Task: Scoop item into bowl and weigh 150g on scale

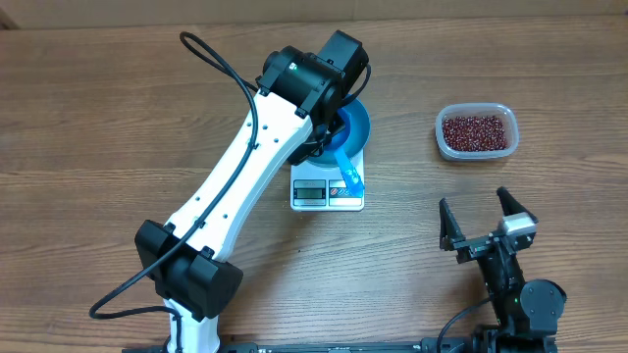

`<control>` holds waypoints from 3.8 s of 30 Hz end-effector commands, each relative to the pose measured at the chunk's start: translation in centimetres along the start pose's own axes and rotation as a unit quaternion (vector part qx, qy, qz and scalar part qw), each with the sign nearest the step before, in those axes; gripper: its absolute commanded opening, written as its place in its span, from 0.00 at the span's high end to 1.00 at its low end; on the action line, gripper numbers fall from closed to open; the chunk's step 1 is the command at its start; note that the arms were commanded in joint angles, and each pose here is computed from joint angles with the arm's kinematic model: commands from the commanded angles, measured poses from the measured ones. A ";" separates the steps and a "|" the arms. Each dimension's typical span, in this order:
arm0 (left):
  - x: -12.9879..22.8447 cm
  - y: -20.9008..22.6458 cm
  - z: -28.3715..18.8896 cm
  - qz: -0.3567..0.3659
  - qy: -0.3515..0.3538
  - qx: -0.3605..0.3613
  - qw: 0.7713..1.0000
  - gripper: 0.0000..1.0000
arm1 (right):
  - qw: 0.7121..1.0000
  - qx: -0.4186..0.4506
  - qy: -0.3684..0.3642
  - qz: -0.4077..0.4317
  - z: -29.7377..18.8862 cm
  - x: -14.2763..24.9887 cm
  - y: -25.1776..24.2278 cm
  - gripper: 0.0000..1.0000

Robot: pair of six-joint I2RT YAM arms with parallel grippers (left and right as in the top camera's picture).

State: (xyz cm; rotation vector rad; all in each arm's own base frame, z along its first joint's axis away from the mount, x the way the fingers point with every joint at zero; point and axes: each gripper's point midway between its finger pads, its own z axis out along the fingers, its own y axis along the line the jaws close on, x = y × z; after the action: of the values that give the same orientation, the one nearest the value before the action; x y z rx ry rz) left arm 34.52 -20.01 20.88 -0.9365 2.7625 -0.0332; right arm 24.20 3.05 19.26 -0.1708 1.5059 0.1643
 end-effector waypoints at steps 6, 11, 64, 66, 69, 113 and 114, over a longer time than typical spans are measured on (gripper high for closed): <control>-0.1 -0.7 -0.1 -0.024 -0.005 0.013 1.000 0.96 | 0.983 -0.010 -0.021 0.181 -0.2 -1.8 0.3 0.00; 0.0 -0.7 -0.1 -0.111 -0.002 0.014 0.994 0.96 | 0.980 0.018 0.029 0.197 -1.2 -3.8 0.0 0.00; 1.1 -3.8 -0.4 -0.403 0.063 0.059 0.911 0.96 | 0.719 -0.213 0.366 0.552 15.2 -5.9 12.1 0.31; 1.2 -3.8 -0.4 -0.402 0.063 0.059 0.912 0.96 | 0.721 -0.209 0.364 0.552 15.3 -5.9 12.0 0.36; 1.4 -3.9 -0.5 -0.400 0.064 0.060 0.912 0.96 | 0.724 -0.207 0.361 0.550 15.4 -5.9 11.9 0.36; 2.0 -4.0 -0.6 -0.398 0.077 0.057 0.912 0.96 | 0.759 -0.246 0.335 0.502 15.7 -6.9 13.6 0.76; 2.0 -4.0 -0.6 -0.399 0.077 0.057 0.912 0.96 | 0.759 -0.246 0.335 0.502 15.7 -6.9 13.6 0.78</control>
State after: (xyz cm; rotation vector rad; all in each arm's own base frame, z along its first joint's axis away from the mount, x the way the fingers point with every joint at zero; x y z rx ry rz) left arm 35.39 -24.08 21.30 -1.9901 2.2719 -0.4003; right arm 36.04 19.58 25.76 0.2432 2.1400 1.5288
